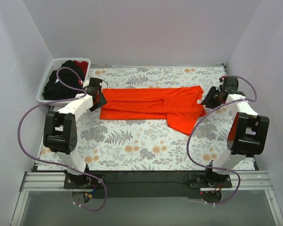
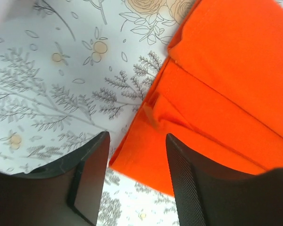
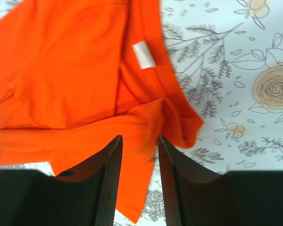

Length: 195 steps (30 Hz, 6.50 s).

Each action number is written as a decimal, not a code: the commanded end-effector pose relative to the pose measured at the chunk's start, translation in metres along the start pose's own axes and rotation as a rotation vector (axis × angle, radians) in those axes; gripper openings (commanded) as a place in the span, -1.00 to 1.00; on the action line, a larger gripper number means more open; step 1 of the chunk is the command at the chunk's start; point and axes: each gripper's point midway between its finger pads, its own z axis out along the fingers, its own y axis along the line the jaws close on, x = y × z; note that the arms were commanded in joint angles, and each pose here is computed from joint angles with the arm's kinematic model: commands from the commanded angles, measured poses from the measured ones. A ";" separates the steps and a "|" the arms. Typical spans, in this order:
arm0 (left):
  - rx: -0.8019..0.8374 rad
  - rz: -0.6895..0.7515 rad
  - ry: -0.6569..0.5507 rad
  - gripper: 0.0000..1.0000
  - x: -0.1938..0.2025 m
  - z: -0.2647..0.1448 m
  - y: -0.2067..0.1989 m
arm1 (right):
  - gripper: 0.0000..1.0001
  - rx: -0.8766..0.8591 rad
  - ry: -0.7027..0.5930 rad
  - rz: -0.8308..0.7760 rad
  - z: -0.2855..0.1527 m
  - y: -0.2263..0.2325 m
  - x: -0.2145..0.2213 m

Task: Fold and stack the t-shirts
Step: Fold the tshirt

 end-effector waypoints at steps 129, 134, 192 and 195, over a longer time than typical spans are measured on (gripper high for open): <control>-0.004 -0.141 0.171 0.26 0.107 -0.029 0.082 | -0.34 0.059 -0.160 0.235 -0.012 -0.092 0.019; 0.038 -0.137 0.104 0.29 0.090 -0.040 0.077 | -0.17 0.143 -0.260 0.158 -0.040 -0.080 -0.010; 0.343 0.251 -0.095 0.34 -0.014 -0.033 -0.093 | -0.24 -0.092 -0.111 -0.144 0.001 0.072 0.043; 0.318 0.301 -0.063 0.28 -0.017 -0.014 -0.112 | -0.22 -0.108 -0.114 -0.095 0.000 0.057 0.046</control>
